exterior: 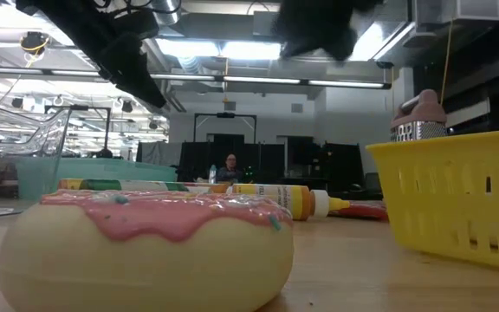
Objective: Pick & Place Food Item
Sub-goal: Put the pink donut into the yellow bin, then put the blue donut into the yellow bin
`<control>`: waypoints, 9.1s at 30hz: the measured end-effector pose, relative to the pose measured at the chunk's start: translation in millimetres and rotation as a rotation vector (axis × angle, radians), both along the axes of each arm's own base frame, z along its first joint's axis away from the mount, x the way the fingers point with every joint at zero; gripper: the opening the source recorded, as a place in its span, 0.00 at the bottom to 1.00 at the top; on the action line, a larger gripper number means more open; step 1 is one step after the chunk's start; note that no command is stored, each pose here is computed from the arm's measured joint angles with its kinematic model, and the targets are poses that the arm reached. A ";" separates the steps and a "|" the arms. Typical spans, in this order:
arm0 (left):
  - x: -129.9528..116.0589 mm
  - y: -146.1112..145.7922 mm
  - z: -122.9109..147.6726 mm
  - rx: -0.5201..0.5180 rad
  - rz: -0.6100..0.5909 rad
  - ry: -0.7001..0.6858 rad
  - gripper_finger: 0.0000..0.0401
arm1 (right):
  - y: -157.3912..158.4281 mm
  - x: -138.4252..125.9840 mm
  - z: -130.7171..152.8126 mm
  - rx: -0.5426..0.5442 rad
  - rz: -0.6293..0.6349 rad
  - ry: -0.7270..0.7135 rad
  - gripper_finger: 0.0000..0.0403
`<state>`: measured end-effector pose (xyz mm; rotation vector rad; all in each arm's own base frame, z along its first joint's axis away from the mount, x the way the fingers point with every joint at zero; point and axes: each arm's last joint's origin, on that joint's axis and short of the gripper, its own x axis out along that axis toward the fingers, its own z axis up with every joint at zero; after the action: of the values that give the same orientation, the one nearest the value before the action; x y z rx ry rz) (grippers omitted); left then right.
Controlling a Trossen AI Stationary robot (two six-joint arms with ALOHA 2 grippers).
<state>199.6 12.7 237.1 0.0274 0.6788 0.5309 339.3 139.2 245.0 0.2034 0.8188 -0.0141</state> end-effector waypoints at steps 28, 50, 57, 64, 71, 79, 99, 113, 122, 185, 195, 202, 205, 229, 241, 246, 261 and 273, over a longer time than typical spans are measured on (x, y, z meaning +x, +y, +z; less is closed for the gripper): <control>-1.3 -0.8 -2.1 0.070 -0.106 0.089 0.50 | 62.7 82.3 -77.0 0.248 -0.024 0.176 0.45; -1.1 -1.1 -2.3 0.095 -0.156 0.116 0.50 | 86.6 71.7 -101.3 0.299 -0.145 0.253 0.45; -1.3 -1.1 -2.5 0.085 -0.148 0.112 0.50 | 83.4 75.0 -119.2 0.292 -0.136 0.299 0.45; -1.2 -1.1 -2.4 0.084 -0.146 0.109 0.50 | 79.1 77.0 -119.4 0.248 -0.136 0.278 0.37; -1.1 -1.1 -2.4 0.084 -0.148 0.110 0.50 | 70.6 81.9 -118.8 0.248 -0.143 0.270 0.04; -1.1 -1.2 -2.4 0.083 -0.150 0.109 0.50 | 54.5 86.5 -80.7 0.207 -0.156 0.135 0.03; 0.7 -1.2 -0.5 0.086 -0.149 0.082 0.50 | 68.8 -25.9 9.2 0.084 -0.552 0.339 0.03; 1.1 -2.0 -0.6 0.065 -0.174 0.077 0.50 | 99.3 -68.1 -12.7 0.121 -0.737 0.391 0.03; 1.3 -2.6 -0.7 0.051 -0.189 0.074 0.50 | 101.1 -82.4 -44.4 0.112 -0.777 0.396 0.03; 8.5 -3.4 7.8 0.072 -0.233 -0.029 0.50 | -14.8 -15.3 14.4 -0.404 -0.958 0.072 0.64; -7.8 17.9 26.3 0.081 -0.220 -0.119 0.50 | -137.1 49.5 20.8 -0.404 -0.831 0.111 0.56; -40.9 43.2 50.3 0.073 -0.183 -0.295 0.50 | -194.9 78.2 37.6 -0.245 -0.631 -0.087 0.55; -52.2 53.1 44.0 0.056 -0.164 -0.382 0.50 | -229.2 76.2 35.1 -0.194 -0.652 -0.089 0.55; -76.7 74.3 -52.1 -0.001 0.038 -0.541 0.50 | -298.7 98.6 -56.3 0.119 -0.754 0.110 0.54; -77.1 74.0 -55.1 0.002 0.031 -0.504 0.50 | -311.8 135.9 -55.7 0.058 -0.770 0.331 0.54; -77.2 73.9 -55.7 0.009 0.027 -0.493 0.50 | -311.0 134.3 -59.4 0.081 -0.793 0.369 0.54; -77.2 74.1 -55.8 0.021 0.027 -0.485 0.50 | -304.8 135.3 -60.2 0.252 -0.866 0.370 0.54; -77.1 74.0 -55.8 0.032 0.014 -0.477 0.50 | -325.9 127.4 -16.7 0.165 -0.758 0.351 0.54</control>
<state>122.4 86.7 181.3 -0.0727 0.2050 0.5371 466.6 -186.7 228.3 0.6720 1.0512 -0.7130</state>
